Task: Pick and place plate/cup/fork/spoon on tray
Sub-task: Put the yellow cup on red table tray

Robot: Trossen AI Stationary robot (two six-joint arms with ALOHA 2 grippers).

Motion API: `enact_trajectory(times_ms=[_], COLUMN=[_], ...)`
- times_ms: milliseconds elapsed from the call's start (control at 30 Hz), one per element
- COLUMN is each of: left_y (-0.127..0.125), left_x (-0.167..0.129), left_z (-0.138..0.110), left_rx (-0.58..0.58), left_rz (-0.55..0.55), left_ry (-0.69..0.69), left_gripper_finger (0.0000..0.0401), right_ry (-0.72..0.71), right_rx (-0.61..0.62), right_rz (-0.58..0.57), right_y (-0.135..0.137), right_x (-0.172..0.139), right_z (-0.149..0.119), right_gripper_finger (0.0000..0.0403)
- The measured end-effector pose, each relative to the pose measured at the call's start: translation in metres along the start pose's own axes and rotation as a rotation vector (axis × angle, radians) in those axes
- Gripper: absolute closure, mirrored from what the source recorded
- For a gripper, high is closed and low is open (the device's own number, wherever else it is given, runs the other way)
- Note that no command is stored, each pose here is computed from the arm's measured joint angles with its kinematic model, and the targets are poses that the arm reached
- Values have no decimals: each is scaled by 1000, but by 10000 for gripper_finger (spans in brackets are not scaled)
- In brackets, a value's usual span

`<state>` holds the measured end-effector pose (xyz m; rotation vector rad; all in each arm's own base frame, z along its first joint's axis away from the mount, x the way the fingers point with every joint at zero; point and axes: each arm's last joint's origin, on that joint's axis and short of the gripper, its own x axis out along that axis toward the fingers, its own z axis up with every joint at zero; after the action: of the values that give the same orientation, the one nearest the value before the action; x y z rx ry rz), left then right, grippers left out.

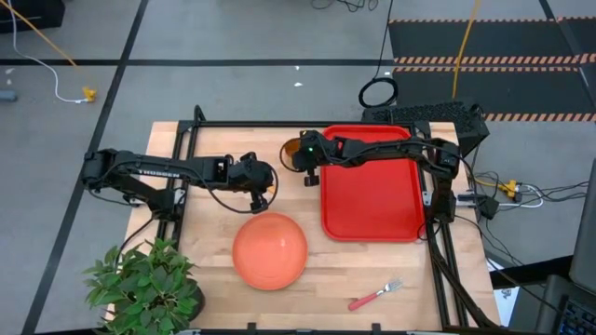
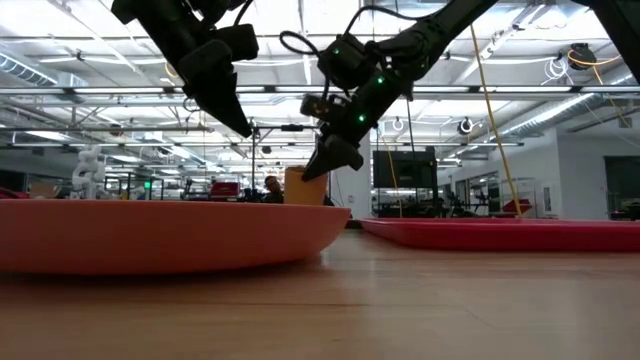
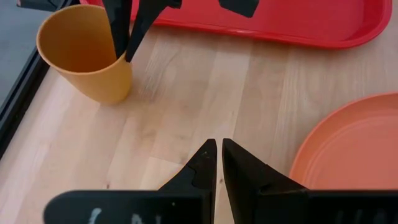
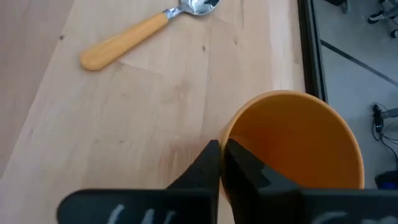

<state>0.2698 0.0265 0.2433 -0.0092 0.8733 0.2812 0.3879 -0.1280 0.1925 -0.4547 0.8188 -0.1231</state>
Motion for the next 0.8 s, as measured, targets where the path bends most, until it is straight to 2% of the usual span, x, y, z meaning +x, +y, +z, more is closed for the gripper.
enact_trajectory(times_ms=[233, 433, 633, 800], left_y=[-1, -1, -1, -4], left_x=[0, 0, 0, -1], left_z=[3, 3, 4, 5], left_rx=[-39, -41, -46, -44], left_rz=[-12, -13, -15, -24], left_ry=[-25, -33, -40, -56], left_gripper_finger=[370, 370, 370, 370], right_ry=[24, 58, 68, 109], right_rx=[-16, 19, 181, 302], right_rz=[-82, -141, -184, -207], right_y=[-9, -22, -44, -59], right_x=[-24, -51, -75, -81], right_z=[7, 7, -1, -16], right_gripper_finger=[401, 402, 402, 402])
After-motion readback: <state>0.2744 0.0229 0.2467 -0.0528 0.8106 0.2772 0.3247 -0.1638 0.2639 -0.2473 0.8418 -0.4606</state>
